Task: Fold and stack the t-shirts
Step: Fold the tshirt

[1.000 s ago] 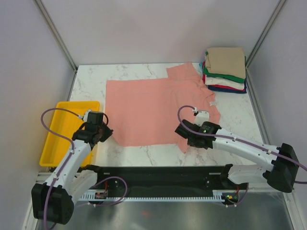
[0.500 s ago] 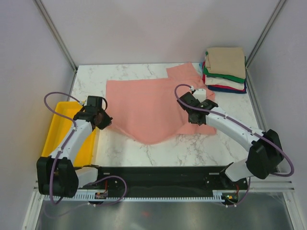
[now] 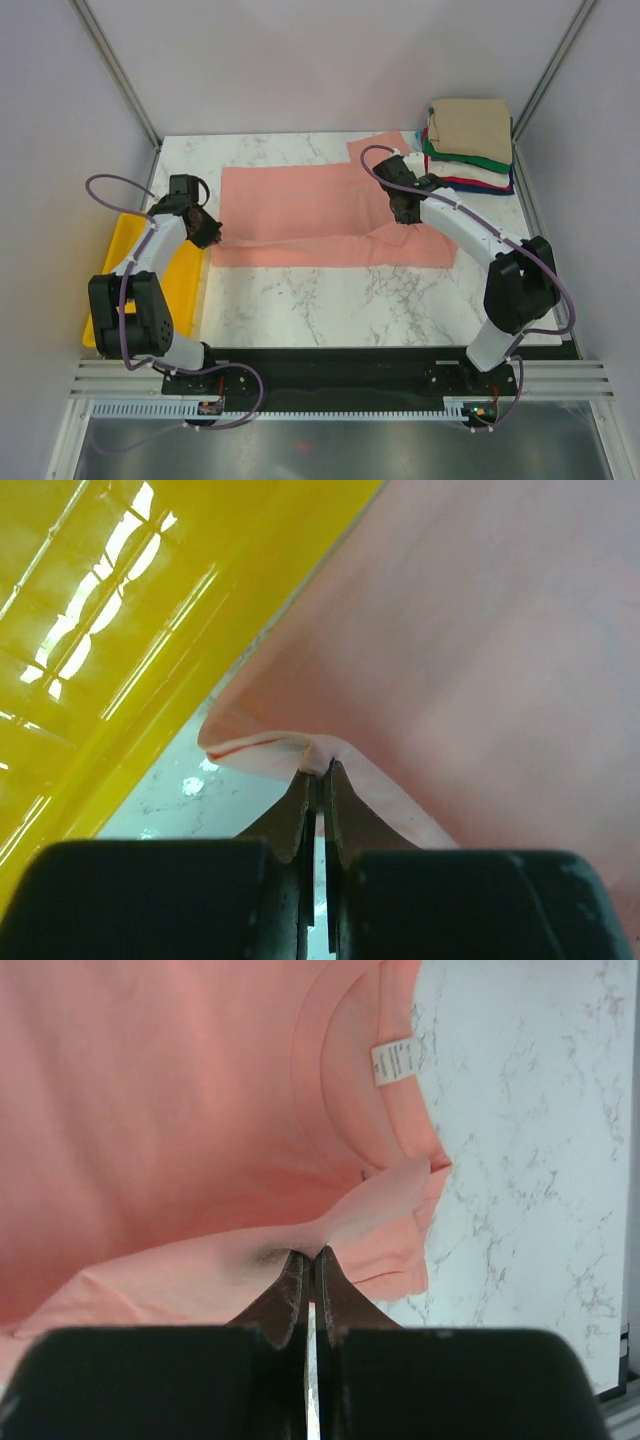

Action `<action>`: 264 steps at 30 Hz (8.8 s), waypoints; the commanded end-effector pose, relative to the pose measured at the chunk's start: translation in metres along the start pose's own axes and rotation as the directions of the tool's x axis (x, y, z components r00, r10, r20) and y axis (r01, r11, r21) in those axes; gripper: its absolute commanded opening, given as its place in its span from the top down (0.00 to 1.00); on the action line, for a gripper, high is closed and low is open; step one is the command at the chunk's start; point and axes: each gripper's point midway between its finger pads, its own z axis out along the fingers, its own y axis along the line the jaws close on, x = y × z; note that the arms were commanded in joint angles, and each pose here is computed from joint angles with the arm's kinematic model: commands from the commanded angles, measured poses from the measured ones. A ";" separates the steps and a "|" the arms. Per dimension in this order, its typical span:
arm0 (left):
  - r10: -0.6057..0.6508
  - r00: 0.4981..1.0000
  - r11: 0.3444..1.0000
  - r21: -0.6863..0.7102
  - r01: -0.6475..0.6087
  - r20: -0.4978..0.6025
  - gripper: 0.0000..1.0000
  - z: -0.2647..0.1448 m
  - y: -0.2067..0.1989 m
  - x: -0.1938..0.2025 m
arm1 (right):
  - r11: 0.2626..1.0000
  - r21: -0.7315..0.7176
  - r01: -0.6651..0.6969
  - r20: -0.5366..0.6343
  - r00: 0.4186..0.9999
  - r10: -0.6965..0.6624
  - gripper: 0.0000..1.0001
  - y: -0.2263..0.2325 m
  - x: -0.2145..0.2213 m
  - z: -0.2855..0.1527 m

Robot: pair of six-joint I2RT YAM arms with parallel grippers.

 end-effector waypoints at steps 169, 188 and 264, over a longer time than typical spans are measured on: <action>0.291 0.925 0.869 0.337 -0.363 0.244 0.29 -0.127 0.000 0.043 | 0.890 -0.371 -0.264 0.011 0.957 0.289 0.37 0.087 -0.091 0.091; 0.307 0.929 0.865 0.347 -0.363 0.208 0.30 -0.120 -0.003 0.048 | 0.963 -0.210 -0.167 0.229 0.950 0.215 0.16 0.124 -0.179 0.214; 0.397 0.916 0.917 -0.018 -0.399 -0.056 0.51 0.166 -0.115 -0.080 | 0.895 -0.398 -0.200 0.039 0.971 0.235 1.00 0.067 -0.060 0.078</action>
